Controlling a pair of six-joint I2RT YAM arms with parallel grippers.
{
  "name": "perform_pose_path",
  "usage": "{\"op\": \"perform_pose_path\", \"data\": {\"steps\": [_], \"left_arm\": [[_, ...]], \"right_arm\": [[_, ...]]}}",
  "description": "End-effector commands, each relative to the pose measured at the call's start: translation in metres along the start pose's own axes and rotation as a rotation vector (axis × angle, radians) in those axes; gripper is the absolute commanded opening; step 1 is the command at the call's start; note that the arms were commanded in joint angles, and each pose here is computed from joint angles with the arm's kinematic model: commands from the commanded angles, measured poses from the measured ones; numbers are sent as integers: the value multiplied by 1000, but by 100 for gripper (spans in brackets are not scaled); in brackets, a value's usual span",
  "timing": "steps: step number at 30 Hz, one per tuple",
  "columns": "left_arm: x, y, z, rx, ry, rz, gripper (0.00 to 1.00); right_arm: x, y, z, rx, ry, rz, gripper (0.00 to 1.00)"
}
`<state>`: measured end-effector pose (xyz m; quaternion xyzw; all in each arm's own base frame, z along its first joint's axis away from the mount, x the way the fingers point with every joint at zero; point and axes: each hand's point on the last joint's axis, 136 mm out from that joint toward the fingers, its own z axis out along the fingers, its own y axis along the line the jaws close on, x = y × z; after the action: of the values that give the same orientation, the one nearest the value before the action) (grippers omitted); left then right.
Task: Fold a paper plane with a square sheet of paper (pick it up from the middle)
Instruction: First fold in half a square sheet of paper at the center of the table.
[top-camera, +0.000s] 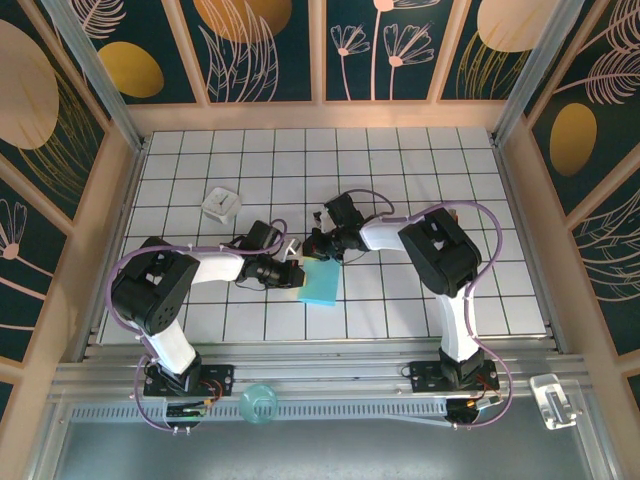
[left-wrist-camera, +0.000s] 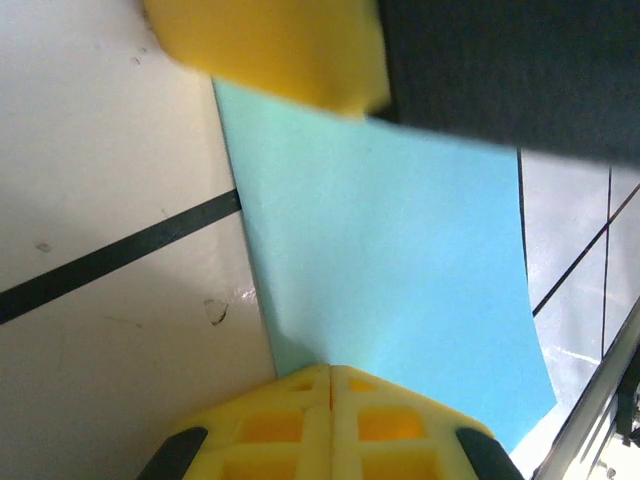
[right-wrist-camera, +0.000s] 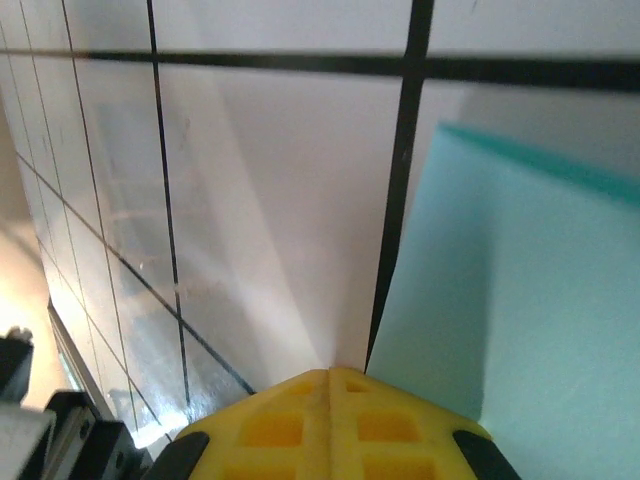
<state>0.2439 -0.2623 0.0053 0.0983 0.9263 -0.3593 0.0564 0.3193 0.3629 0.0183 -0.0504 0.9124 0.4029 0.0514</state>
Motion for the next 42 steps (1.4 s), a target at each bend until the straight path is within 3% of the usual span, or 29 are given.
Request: {"op": "perform_pose_path", "data": {"steps": [1,42], "left_arm": [[71,78,16,-305,197,-90,0],[81,83,18,-345,227,-72,0]], "right_arm": [[-35,-48,-1,161,-129,46,0],[-113,-91,-7,231,-254,110,0]]}}
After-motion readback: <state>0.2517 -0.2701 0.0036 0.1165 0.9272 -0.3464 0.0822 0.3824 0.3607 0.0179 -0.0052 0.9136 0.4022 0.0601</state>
